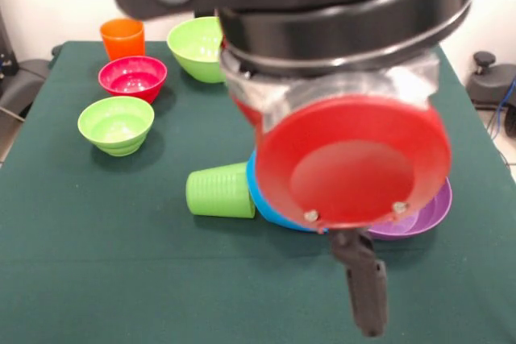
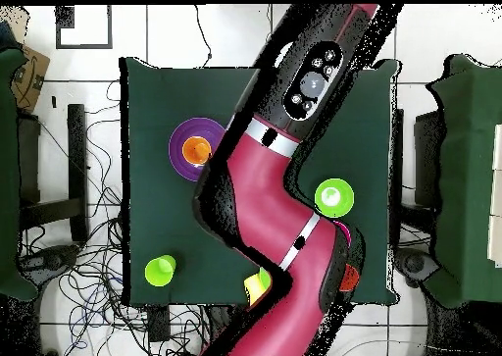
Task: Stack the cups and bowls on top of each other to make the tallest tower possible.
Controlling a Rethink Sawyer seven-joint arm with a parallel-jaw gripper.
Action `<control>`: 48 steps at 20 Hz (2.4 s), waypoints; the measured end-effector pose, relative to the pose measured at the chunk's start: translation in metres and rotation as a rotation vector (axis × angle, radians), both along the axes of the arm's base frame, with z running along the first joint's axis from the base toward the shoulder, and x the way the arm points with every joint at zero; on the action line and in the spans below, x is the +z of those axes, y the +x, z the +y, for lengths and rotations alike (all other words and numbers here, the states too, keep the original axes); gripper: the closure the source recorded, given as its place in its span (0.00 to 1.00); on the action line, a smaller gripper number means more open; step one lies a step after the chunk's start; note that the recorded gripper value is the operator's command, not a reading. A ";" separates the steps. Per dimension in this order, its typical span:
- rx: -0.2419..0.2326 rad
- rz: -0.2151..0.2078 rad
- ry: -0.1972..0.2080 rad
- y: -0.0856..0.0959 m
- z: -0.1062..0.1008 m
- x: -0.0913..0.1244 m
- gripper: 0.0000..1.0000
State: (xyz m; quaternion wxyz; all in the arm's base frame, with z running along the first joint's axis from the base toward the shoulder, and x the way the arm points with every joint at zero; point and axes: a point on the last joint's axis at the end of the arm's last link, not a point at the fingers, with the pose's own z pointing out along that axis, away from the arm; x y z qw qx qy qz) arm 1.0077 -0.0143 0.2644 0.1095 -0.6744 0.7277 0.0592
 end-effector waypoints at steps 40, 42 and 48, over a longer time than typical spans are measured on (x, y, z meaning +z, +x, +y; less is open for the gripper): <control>0.310 0.164 -0.471 -0.029 0.042 0.063 0.00; 0.336 0.157 -0.461 -0.029 0.043 0.062 0.00; 0.388 0.126 -0.403 -0.031 0.050 0.064 0.00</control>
